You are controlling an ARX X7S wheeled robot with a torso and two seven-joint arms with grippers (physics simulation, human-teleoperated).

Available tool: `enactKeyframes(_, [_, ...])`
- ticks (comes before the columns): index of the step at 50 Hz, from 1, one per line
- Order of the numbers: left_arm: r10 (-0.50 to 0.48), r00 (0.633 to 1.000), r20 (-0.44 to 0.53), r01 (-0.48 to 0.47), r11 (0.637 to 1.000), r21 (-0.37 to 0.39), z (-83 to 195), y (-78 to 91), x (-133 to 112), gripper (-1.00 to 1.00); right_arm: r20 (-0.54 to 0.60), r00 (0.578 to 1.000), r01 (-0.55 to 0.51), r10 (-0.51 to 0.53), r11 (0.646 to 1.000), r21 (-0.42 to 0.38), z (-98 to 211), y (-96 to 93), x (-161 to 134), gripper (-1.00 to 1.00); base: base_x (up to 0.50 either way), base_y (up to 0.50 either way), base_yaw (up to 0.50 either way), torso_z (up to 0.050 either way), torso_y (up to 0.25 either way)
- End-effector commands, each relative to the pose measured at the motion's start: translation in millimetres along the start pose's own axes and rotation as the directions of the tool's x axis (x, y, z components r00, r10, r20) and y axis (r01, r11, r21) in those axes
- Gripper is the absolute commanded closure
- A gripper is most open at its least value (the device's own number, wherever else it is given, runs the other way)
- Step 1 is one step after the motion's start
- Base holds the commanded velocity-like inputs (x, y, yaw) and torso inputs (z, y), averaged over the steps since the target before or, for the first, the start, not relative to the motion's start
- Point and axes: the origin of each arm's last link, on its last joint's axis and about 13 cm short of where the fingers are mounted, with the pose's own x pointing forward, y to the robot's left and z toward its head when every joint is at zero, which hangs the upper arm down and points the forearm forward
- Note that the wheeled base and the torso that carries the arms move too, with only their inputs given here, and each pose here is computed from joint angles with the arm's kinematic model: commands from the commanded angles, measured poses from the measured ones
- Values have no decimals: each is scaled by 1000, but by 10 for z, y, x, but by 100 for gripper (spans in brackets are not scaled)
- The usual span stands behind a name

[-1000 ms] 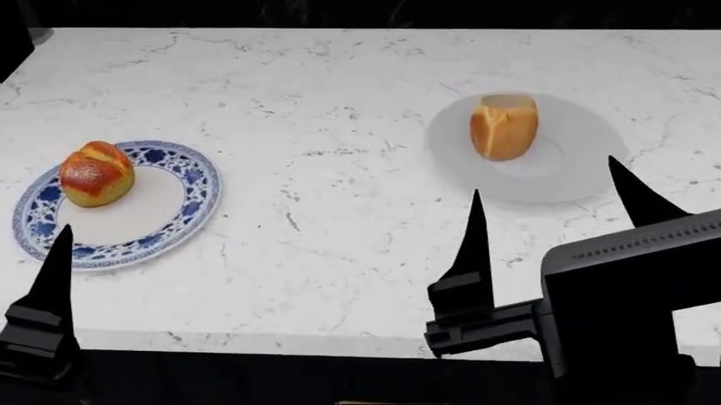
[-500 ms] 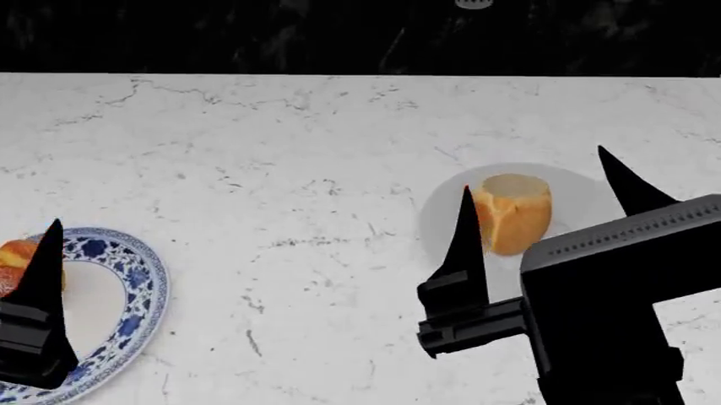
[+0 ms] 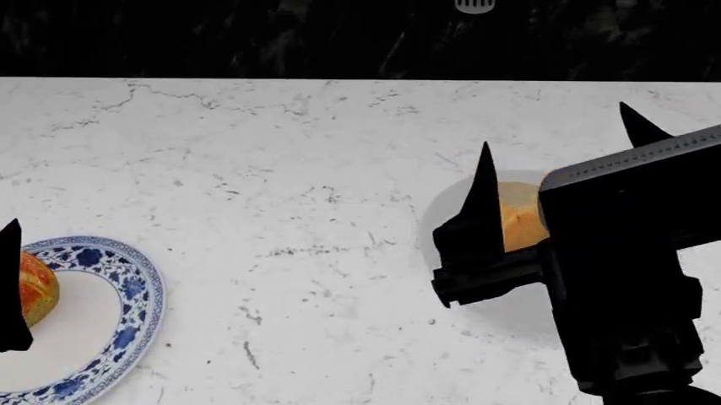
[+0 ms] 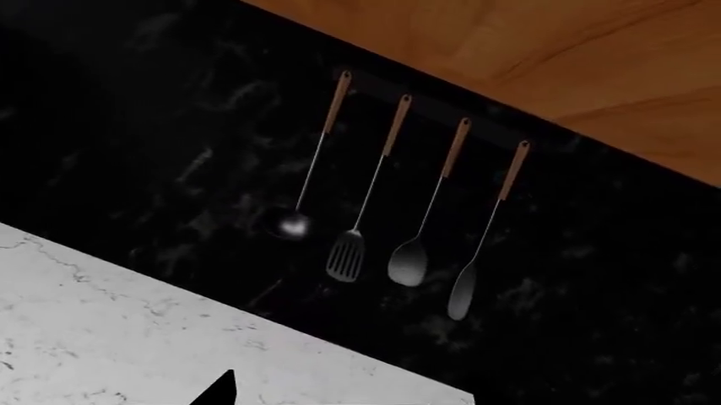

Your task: Place all breads on the cutting board.

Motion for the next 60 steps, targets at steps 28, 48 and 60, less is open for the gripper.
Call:
enactKeyframes(28, [24,966,-256,-31,999,-25,38,262,147,-100,-28,1000,-10,11,999,41,-4,15,17,-100,0,0,0,0,0])
enactKeyframes(48, [43,936,-349,-19,997,71,13,273,398,-100,-41,999,-16,18,999,50,-86,36,23,-100,0,0,0,0,0])
enactKeyframes(60, [64,926,-371,-28,994,104,-47,280,520,-100,-42,999,-16,18,999,49,-101,44,11,-100,0,0,0,0,0])
